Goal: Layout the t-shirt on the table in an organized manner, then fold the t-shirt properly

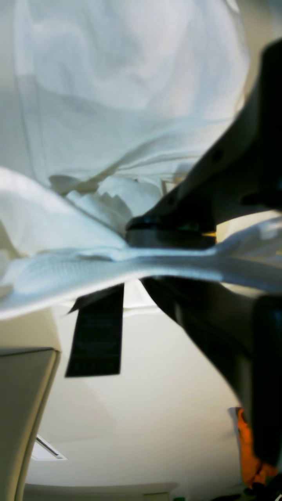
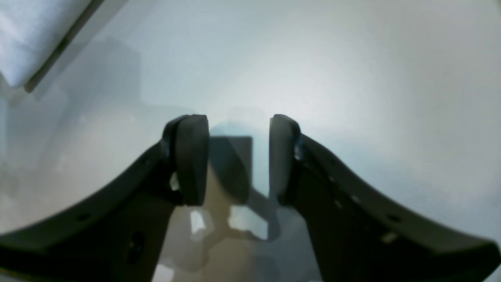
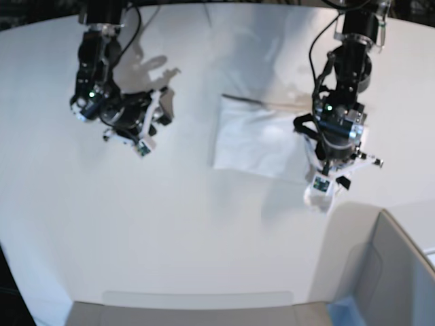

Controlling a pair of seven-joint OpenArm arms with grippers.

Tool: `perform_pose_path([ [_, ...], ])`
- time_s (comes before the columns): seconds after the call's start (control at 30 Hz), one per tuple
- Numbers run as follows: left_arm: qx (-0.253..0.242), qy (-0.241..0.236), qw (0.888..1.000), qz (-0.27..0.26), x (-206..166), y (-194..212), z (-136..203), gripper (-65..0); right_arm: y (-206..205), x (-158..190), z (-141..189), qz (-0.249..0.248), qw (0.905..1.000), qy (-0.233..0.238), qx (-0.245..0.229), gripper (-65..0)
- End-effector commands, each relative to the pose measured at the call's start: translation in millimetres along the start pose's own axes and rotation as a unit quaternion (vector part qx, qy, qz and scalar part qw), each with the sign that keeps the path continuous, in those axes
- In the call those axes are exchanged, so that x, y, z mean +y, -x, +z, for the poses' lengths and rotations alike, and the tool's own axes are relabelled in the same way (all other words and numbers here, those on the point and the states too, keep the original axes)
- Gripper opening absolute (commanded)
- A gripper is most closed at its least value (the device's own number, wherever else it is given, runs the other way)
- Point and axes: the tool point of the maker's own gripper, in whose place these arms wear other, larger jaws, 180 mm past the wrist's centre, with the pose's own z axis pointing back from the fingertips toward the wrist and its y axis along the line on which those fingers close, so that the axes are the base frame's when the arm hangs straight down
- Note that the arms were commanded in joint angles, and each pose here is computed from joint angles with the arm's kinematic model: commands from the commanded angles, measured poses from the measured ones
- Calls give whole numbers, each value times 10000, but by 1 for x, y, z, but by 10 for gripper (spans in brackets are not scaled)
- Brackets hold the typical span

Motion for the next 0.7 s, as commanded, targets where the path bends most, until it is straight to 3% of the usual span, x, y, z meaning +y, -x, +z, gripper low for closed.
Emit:
perform_pose_path([
  [0.0, -13, -222, 9997, 52, 15, -5, 0, -613, 16, -6, 2, 136, 9990, 121, 411, -381],
  [0.23, 156, -543, 9969, 542, 51, 7, -4, -458, 22, -3, 2, 117, 9988, 97, 455, -381],
  [0.43, 153, -514, 9978, 380, 47, 8, -9, -443, 26, -11, 5, 179, 9983, 173, 529, -381],
  [0.57, 494, -502, 9968, 388, 47, 26, -27, -443, 26, -11, 6, 173, 9983, 177, 529, -381],
  [0.67, 465, -832, 9947, 389, 70, 29, -29, -443, 27, -12, 6, 166, 9983, 192, 533, -381],
])
